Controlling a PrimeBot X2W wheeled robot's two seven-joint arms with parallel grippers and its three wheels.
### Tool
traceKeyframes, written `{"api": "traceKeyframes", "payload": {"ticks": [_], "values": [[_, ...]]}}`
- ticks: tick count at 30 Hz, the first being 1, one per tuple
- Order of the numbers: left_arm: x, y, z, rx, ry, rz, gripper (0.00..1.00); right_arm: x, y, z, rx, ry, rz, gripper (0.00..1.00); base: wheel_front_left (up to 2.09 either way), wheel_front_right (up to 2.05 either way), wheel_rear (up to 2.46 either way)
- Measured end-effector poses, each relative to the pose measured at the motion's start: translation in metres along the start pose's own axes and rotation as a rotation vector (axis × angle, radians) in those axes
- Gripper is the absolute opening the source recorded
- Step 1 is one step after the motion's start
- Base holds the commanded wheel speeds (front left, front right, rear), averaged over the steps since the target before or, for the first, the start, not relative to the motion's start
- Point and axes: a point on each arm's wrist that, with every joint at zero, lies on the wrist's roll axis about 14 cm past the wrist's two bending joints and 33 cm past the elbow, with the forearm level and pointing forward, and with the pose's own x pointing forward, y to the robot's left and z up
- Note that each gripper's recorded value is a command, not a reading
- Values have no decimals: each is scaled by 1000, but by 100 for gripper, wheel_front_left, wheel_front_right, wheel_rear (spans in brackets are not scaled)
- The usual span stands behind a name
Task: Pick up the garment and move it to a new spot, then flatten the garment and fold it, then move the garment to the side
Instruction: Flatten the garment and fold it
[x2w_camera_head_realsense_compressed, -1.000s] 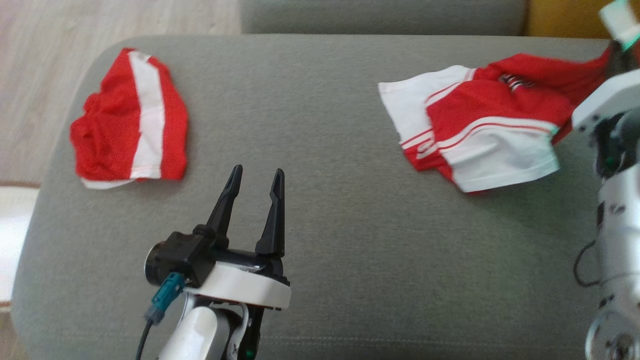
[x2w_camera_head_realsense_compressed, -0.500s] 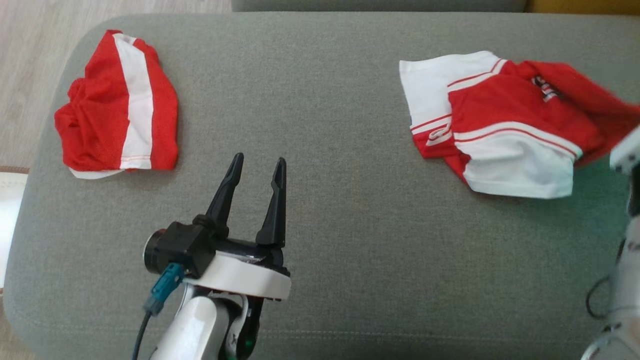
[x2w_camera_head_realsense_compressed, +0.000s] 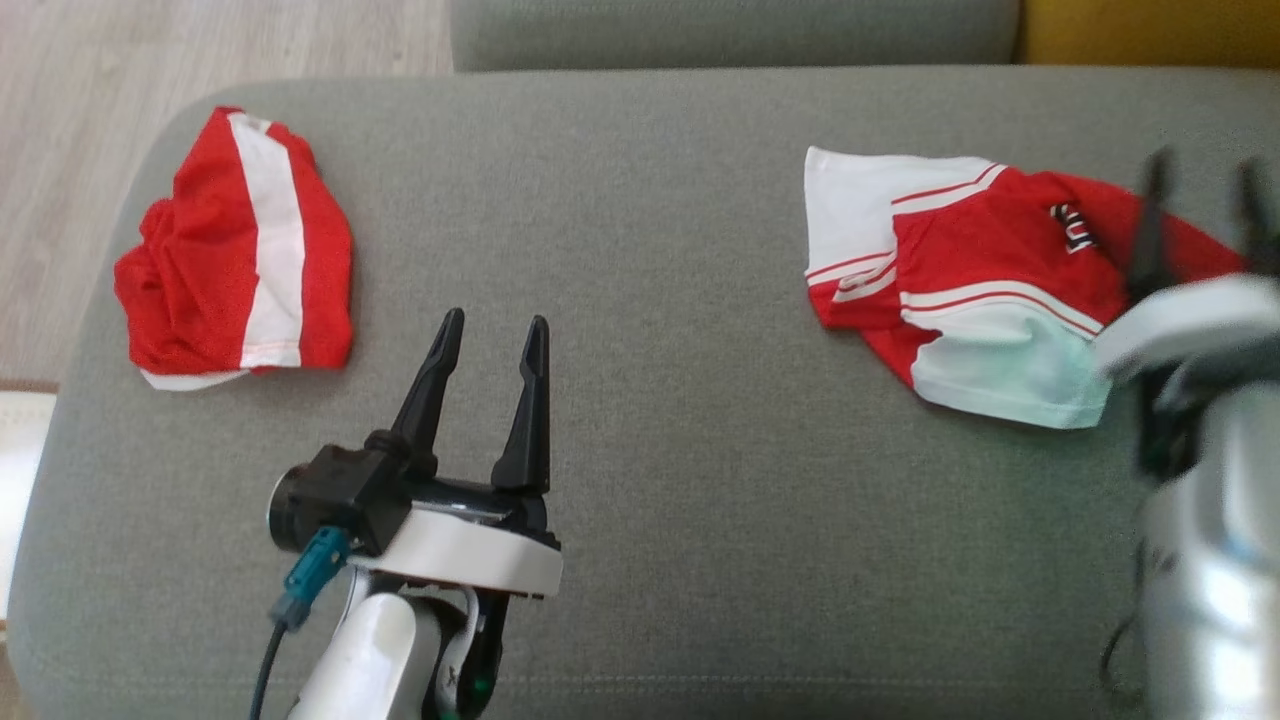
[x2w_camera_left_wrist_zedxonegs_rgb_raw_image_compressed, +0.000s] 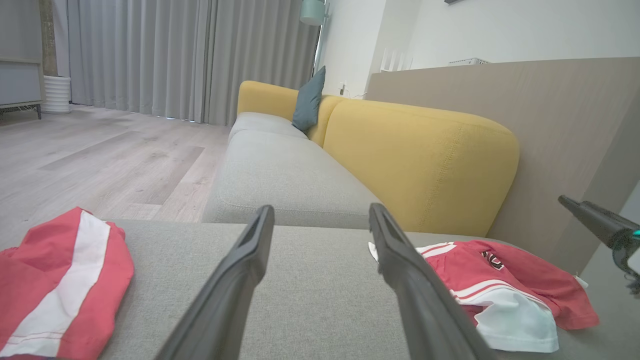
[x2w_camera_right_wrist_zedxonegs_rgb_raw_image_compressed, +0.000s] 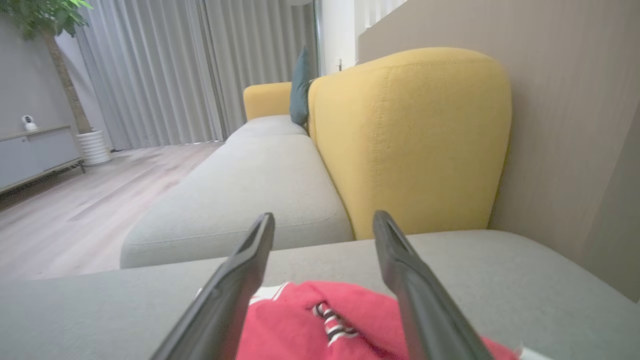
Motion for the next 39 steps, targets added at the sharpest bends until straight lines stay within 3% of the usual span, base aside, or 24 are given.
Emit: {"api": "traceKeyframes", "payload": {"ticks": [6,14,23,33,39], "values": [[-9,-3,7,8,-15,1,100,-59,36,-31,25,16,133,100,0,0,0],[-8,-9,5,-1,-11,-16,100,-124,42,-86,85,148,160,100,0,0,0],[-7,-8,-4,0,13,-18,100,-120,51,-86,77,143,187,100,0,0,0],[-6,5,-11,4,34,13,100,-83,72,-103,-145,236,274,100,0,0,0],[-11,16,-14,3,46,48,100,-70,75,-116,-190,282,280,100,0,0,0]]}}
